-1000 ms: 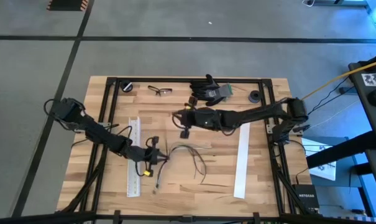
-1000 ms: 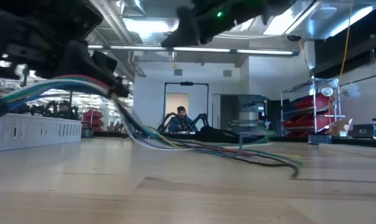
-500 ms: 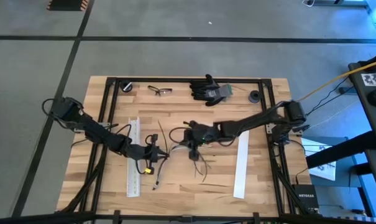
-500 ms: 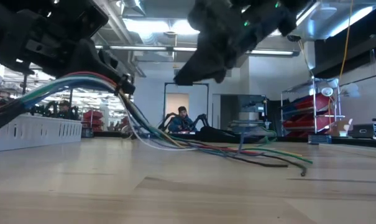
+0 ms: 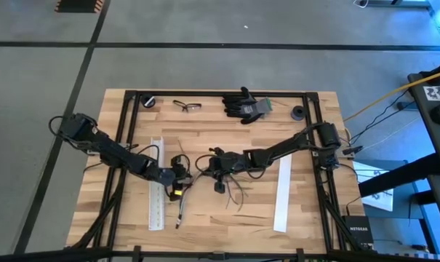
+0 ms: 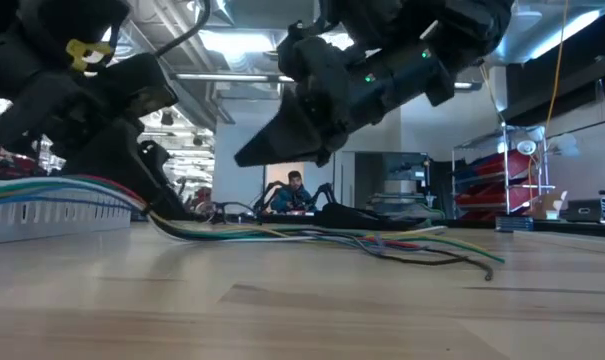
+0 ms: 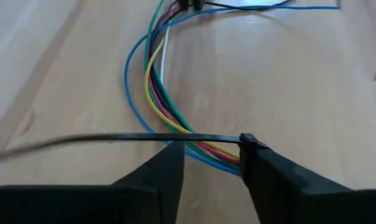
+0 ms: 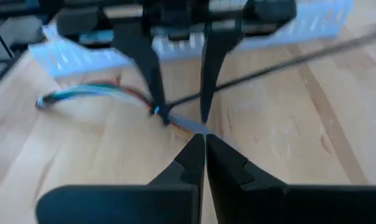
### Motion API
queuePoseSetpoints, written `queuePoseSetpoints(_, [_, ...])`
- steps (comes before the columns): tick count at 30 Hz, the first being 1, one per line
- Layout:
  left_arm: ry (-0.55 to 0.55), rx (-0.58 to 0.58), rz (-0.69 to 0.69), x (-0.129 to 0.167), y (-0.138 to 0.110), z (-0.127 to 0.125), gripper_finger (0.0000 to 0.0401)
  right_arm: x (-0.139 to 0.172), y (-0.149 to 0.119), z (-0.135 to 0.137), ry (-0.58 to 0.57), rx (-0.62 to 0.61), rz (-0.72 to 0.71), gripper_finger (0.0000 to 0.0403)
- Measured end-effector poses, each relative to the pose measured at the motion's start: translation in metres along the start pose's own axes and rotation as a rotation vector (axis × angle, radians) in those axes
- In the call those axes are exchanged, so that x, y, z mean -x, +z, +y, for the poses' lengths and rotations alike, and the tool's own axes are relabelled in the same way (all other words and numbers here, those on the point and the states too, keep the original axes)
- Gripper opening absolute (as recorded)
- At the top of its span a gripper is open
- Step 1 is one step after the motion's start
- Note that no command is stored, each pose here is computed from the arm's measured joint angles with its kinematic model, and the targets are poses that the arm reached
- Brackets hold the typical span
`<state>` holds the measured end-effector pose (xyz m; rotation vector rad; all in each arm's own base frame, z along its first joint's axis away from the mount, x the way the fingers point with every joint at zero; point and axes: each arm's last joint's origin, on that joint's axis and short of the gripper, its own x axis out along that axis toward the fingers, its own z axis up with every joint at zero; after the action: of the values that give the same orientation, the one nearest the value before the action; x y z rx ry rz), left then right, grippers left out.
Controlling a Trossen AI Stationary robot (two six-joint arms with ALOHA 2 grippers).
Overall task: Ziptie cables
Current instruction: Close the zip tie
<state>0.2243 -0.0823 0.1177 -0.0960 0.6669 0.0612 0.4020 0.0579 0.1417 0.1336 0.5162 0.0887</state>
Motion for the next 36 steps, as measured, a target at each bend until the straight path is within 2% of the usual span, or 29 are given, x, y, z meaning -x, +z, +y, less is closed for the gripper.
queuePoseSetpoints(6, [0.018,-0.019,0.007,-0.001,0.001,0.005,0.0183,-0.017,-0.006,-0.001,0.004,0.001,-0.024,0.0029])
queuePoseSetpoints(9, [0.031,-0.033,-0.013,-0.002,0.003,0.006,0.0191,-0.028,-0.009,-0.001,0.013,0.06,-0.033,0.0037])
queuePoseSetpoints(13, [0.056,-0.028,-0.005,-0.003,0.003,0.01,0.0191,-0.038,-0.006,0.001,0.058,0.102,-0.034,0.0034])
queuePoseSetpoints(21, [0.063,-0.009,-0.013,-0.003,0.004,0.012,0.0192,-0.042,0.009,0.004,0.055,0.149,-0.074,0.002])
queuePoseSetpoints(27, [0.06,0.008,-0.018,-0.003,0.004,0.012,0.0188,-0.056,-0.001,0.002,0.049,0.149,-0.007,0.001])
queuePoseSetpoints(36, [0.052,0.031,-0.047,0.002,0.01,0.011,0.0187,-0.057,-0.014,0.0,0.032,0.154,0.138,0.001])
